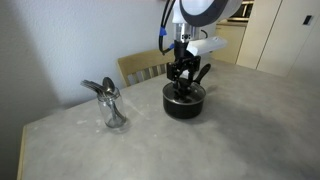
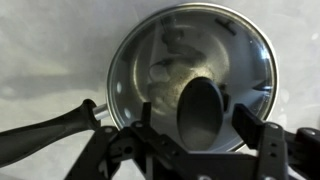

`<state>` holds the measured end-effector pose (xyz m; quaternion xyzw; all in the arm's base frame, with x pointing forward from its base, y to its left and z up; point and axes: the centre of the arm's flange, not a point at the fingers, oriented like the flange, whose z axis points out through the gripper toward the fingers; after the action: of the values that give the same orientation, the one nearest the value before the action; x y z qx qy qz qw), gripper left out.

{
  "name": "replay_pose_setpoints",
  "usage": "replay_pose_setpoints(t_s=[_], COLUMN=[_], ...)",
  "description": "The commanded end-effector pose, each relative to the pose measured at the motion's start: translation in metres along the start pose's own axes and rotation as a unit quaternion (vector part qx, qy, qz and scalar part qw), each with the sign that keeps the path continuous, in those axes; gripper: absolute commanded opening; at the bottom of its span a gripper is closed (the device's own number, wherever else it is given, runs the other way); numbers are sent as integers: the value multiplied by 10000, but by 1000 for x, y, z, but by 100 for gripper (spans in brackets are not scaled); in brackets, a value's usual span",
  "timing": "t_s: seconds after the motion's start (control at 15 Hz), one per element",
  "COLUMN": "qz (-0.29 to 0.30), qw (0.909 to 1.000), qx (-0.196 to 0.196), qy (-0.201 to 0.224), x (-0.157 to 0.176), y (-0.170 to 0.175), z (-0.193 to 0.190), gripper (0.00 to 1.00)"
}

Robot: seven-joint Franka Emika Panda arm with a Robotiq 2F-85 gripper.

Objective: Remove the lid from the top of the pot

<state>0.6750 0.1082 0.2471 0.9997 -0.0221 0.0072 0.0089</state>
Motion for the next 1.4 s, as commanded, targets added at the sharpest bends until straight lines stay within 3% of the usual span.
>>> replay_pose_setpoints(t_s=[0.0,0.4,1.33], qz=[-109,-85,-33], qw=[9999,9999,9999], qx=[-32,-94,-35], qy=[74,-31,-110], x=[7,4,-14], y=[4,3,-1], z=[5,-1,-48], gripper=[52,14,14])
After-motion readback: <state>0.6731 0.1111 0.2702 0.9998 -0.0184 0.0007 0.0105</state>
